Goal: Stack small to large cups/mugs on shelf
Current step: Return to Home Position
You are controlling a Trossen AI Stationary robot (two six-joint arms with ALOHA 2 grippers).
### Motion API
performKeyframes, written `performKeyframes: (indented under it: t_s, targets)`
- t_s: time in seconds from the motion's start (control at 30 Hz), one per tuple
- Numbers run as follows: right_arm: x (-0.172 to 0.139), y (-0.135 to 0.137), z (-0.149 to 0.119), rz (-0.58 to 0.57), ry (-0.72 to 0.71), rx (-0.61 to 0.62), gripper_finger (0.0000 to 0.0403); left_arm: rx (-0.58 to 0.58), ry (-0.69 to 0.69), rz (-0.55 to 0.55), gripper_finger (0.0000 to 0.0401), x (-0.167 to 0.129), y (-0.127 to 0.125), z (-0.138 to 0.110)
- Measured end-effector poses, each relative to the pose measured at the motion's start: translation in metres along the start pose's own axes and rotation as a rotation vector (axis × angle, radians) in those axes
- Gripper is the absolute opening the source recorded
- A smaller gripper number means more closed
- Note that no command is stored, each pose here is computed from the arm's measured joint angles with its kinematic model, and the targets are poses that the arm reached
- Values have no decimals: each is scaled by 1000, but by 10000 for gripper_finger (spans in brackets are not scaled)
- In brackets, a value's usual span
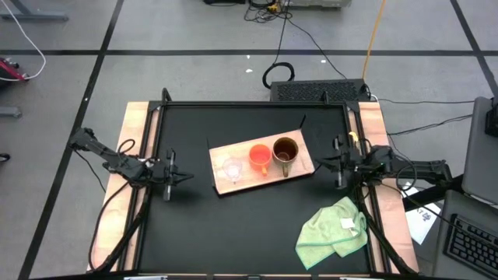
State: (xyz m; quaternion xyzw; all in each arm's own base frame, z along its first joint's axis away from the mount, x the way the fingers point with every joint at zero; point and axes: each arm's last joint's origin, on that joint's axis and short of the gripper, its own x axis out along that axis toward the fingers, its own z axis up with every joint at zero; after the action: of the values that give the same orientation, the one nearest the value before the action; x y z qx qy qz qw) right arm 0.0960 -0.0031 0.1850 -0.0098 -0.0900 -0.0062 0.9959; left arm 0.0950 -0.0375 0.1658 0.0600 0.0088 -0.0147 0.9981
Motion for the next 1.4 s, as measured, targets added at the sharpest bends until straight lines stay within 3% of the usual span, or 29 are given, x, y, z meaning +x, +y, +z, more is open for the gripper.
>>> performKeyframes:
  t_s: [0.13,0.33,0.47,0.73,0.97,1.4]
  targets:
    - [0,1,-5,17,49,-28,0,49,4,4,1,0,0,0]
    - [0,1,-5,27,55,-74,0,67,34,158,0,2,10,-2]
    - [0,1,-8,30,77,-104,0,85,45,190,0,5,18,-3]
    - [0,1,-9,29,93,-110,0,97,66,146,0,8,32,-7]
    - [-1,-3,-12,-5,118,-109,0,32,132,128,0,10,45,-15]
    - [-1,-6,-15,-35,158,-94,0,-7,166,53,0,12,54,-20]
